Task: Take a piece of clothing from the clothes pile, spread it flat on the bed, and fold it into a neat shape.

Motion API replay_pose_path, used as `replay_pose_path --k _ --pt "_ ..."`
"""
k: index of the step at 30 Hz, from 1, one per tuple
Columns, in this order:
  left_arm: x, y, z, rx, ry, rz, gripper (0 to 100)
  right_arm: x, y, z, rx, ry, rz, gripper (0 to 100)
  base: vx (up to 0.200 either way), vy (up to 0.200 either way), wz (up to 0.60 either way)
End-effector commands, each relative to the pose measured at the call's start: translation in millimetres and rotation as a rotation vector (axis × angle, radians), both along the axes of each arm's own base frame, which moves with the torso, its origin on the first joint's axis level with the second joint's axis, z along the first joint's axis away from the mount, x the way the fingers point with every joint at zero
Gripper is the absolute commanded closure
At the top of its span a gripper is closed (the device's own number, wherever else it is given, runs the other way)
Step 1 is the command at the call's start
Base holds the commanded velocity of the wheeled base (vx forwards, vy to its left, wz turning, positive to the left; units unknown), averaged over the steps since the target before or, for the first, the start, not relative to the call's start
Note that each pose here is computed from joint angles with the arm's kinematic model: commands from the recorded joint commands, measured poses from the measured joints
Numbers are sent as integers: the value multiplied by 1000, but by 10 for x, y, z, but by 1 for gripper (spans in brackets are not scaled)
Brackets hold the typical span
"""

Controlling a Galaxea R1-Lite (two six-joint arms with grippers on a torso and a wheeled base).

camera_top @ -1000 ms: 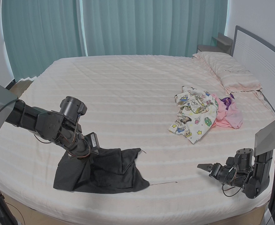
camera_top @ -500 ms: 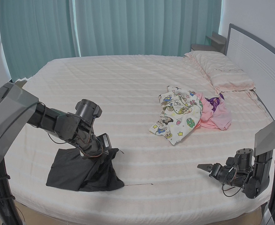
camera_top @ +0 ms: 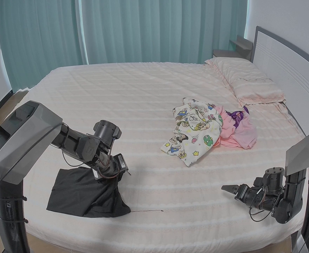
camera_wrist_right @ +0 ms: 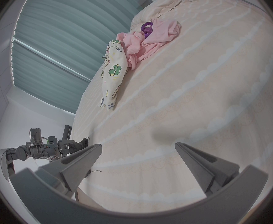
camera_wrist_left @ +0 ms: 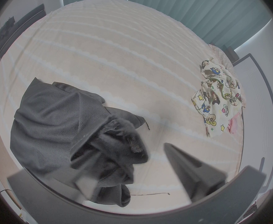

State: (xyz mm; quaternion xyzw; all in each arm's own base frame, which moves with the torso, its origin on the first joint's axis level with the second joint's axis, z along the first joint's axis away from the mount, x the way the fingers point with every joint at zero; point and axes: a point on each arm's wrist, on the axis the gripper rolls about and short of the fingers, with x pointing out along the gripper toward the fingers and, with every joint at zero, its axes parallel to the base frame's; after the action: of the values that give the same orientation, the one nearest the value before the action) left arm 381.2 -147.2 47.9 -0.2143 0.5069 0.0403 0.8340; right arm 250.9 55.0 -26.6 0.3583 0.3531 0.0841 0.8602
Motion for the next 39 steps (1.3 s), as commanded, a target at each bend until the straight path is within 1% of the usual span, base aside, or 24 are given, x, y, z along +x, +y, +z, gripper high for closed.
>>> replay_pose_path --k 1,3,6,8,10,12,16,18,20,22,23,24,25,26,28,32,35,37,39 --pt "-7 41 -38 12 15 10 0 7 3 8 2 -12 0 0 0 0 0" --pt "-27 114 26 10 11 27 0 3 2 7 2 -11 0 0 0 0 0" --pt "-106 220 233 -21 -17 35 0 3 2 7 3 -11 1 0 0 0 0" --pt "-185 251 401 -83 -31 6 0 3 2 3 2 -9 1 0 0 0 0" --pt "-288 264 614 -190 -47 -57 0 2 2 2 2 -8 1 0 0 0 0" --pt "-348 260 769 -262 -64 -107 0 2 2 2 2 -8 1 0 0 0 0" --pt "-393 254 906 -286 -100 -119 0 -4 1 5 1 -8 0 0 0 0 0" --pt "-405 269 908 -300 -98 -110 0 -15 -1 3 1 -3 1 0 0 0 0" --pt "-426 304 853 -302 -74 -91 0 -15 -1 3 1 -3 1 0 0 0 0" --pt "-482 423 749 -292 -35 -59 0 -20 2 -2 0 -1 4 0 0 0 0" --pt "-498 438 736 -293 -28 -57 0 -20 2 -2 0 -1 4 0 0 0 0" --pt "-599 505 659 -306 1 -53 0 -35 19 0 -1 2 11 0 0 0 0" --pt "-627 517 643 -311 5 -55 0 -40 22 -1 -1 4 13 0 0 0 0" --pt "-732 553 564 -318 29 -52 0 -41 29 -1 -1 4 16 0 0 0 0" --pt "-875 592 487 -328 45 -40 0 -47 36 -1 -2 5 19 0 -200 0 0" --pt "-1033 632 354 -377 53 8 0 -61 60 -7 -4 9 28 0 -200 0 0" --pt "-1107 649 263 -394 57 7 0 -62 64 -7 -4 9 30 0 -200 0 0" --pt "-1135 656 231 -398 53 9 0 -62 64 -10 -4 11 30 0 0 0 0" --pt "-1139 657 226 -417 59 38 0 -62 64 -10 -4 11 30 0 0 0 0"
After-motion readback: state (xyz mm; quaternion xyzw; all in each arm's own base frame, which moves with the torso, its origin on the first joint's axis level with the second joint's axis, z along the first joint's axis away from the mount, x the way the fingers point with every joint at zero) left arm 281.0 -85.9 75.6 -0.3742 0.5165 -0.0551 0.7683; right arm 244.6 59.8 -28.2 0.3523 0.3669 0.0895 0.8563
